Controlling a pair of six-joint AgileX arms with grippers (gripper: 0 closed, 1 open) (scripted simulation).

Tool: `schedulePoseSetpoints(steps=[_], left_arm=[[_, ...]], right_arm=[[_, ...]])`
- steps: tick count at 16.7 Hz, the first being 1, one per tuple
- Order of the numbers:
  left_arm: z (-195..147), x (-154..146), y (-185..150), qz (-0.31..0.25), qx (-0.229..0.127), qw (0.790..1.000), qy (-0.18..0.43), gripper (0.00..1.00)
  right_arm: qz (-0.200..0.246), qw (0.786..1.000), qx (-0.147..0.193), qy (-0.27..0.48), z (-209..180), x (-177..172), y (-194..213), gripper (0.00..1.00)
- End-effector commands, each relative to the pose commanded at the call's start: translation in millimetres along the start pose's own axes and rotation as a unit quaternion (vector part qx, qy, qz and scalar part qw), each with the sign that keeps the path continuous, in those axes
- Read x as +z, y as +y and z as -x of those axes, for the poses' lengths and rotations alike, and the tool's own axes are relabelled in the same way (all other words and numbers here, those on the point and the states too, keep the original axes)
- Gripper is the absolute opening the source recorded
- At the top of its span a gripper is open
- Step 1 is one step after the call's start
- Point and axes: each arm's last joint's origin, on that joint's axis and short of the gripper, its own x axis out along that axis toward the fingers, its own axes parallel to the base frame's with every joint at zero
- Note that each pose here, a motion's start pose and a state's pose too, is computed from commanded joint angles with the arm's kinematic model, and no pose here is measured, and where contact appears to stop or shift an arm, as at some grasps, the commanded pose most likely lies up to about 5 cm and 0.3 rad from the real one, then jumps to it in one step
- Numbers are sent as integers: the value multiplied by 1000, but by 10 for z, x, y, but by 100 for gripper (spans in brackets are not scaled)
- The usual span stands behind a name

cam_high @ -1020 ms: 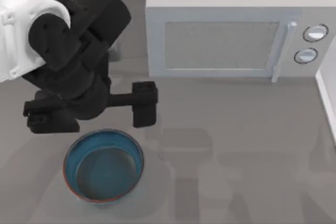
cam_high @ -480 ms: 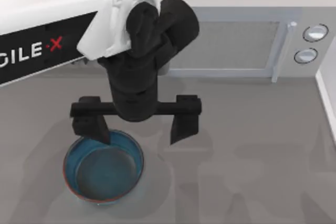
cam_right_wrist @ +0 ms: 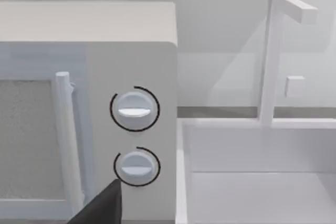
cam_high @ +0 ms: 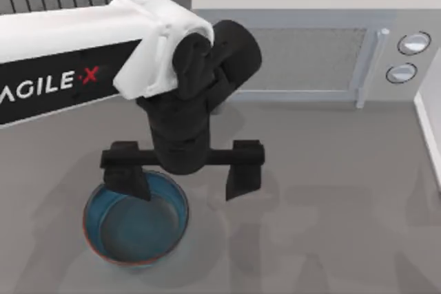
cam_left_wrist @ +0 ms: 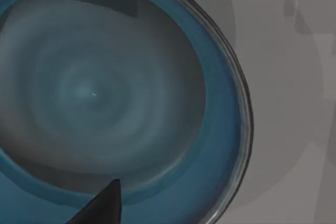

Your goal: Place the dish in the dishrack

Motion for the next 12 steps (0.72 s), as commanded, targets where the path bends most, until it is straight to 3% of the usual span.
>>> schedulePoseSetpoints(steps=[6, 11, 12], left_arm=[[-640, -17, 5, 0, -2, 1000, -2, 100], [-679, -25, 10, 0, -1, 1000, -1, 100], [-679, -25, 10, 0, -1, 1000, -1, 92]], right_arm=[[0, 1000, 0, 0, 0, 0, 0, 100], [0, 1000, 0, 0, 0, 0, 0, 100], [0, 1000, 0, 0, 0, 0, 0, 100]])
